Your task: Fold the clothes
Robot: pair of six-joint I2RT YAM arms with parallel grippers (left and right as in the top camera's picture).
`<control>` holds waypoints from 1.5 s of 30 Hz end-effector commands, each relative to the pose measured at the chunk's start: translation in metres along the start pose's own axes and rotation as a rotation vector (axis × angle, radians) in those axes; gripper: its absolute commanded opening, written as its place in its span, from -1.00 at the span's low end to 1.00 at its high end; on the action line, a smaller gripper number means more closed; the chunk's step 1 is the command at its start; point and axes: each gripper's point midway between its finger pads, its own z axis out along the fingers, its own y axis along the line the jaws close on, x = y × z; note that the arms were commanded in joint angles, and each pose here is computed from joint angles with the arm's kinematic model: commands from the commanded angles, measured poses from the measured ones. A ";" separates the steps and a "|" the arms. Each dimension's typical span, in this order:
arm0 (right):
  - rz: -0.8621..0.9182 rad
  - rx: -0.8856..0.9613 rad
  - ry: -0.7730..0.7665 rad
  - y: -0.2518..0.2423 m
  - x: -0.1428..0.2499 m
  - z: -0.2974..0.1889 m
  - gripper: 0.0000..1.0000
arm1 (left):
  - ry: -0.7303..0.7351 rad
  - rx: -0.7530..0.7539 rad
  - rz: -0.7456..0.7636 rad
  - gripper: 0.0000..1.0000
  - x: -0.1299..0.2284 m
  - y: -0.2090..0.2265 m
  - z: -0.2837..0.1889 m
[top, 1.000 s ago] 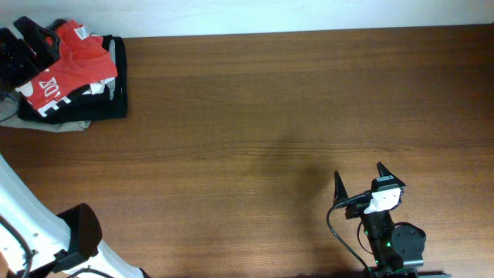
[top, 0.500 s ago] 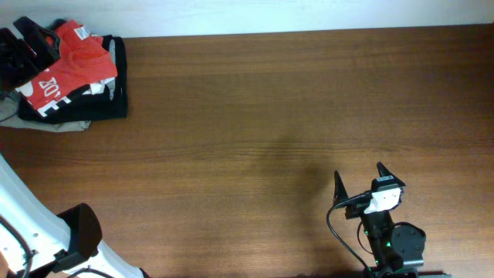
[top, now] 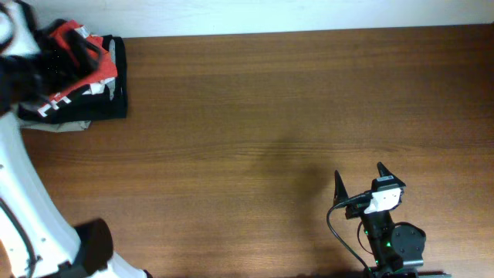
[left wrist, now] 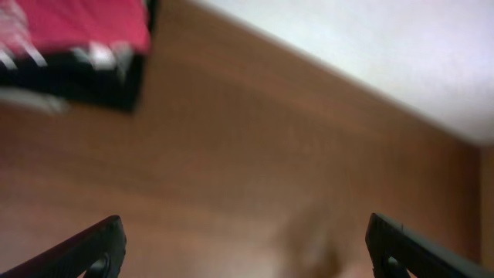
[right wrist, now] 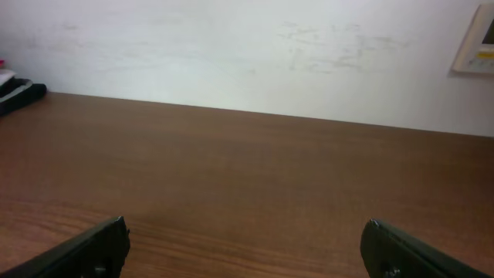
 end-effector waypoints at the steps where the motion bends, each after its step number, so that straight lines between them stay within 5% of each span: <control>1: 0.011 0.006 0.002 0.000 0.002 0.000 0.97 | 0.130 0.020 0.028 0.98 0.062 -0.014 -0.007; 7: 0.011 0.006 0.003 0.000 0.002 0.000 0.97 | 0.338 -0.030 -0.016 0.98 0.177 0.017 -0.007; 14: 0.011 0.006 0.003 0.000 0.002 0.000 0.97 | 0.193 -0.237 0.044 0.98 0.240 0.086 -0.001; 16: 0.011 0.006 0.002 0.000 0.002 0.000 0.97 | 0.240 -0.330 0.043 0.64 0.273 0.114 0.007; 17: 0.011 0.006 0.002 0.000 0.002 0.000 0.97 | 0.219 -0.320 0.007 0.98 0.283 0.121 0.022; 21: 0.011 0.006 0.002 0.000 0.002 0.000 0.97 | -0.094 -0.103 0.063 0.98 0.241 0.101 0.082; 25: 0.011 0.006 0.002 0.000 0.002 0.000 0.97 | -0.451 0.042 0.165 0.98 0.182 0.070 0.083; 33: 0.011 0.006 0.003 0.000 0.002 0.000 0.98 | -0.884 -0.036 0.143 0.98 0.164 0.101 0.056; 39: 0.011 0.006 0.003 0.000 0.002 0.000 0.98 | -1.045 0.010 0.144 0.98 0.180 0.117 0.069; 45: 0.011 0.006 0.003 0.000 0.002 0.000 0.97 | -0.930 -0.184 0.172 0.98 0.200 0.152 0.088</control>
